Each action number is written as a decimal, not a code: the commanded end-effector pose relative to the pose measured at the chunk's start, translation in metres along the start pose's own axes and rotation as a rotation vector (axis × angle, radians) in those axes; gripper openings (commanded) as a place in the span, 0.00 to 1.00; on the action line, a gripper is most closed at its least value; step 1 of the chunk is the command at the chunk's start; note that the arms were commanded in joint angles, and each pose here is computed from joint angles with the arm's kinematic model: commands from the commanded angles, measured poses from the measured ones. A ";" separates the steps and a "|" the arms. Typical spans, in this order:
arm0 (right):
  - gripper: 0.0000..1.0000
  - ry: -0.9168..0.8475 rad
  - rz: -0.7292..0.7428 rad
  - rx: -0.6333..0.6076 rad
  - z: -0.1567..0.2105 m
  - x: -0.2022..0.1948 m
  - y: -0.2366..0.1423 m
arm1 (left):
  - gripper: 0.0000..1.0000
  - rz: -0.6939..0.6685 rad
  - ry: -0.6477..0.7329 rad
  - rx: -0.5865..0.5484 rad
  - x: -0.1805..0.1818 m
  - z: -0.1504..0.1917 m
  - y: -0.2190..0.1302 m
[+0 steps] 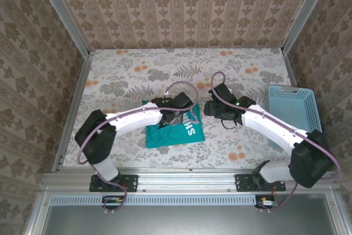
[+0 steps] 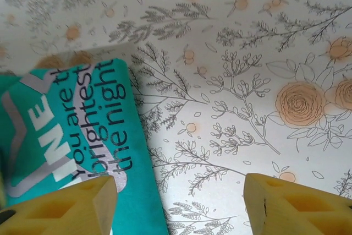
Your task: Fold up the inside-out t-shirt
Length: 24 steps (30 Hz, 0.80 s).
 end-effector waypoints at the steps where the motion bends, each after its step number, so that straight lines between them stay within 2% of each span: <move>1: 0.66 0.012 0.012 -0.036 -0.004 -0.005 0.000 | 0.58 -0.108 0.009 -0.016 0.026 0.007 -0.005; 7: 0.69 0.009 -0.023 -0.039 -0.011 0.005 0.007 | 0.44 -0.156 -0.086 -0.031 0.071 0.045 -0.020; 15: 0.67 -0.103 -0.117 0.017 -0.021 0.048 0.024 | 0.39 -0.073 -0.310 -0.047 0.122 0.102 -0.030; 19: 0.64 -0.214 -0.129 0.039 -0.026 0.078 0.036 | 0.39 -0.009 -0.372 -0.111 0.126 0.097 -0.044; 24: 0.59 -0.280 -0.122 0.103 -0.024 0.103 0.069 | 0.42 0.134 -0.331 -0.185 0.096 0.067 -0.065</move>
Point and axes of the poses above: each hand's point on the last joint's axis, 136 mm out from that joint toward the fingers, its own y axis out along the fingers, its own x axis along the line the jaws close on, z = x × y, the point moved 3 cm from there along -y, back along the fingers
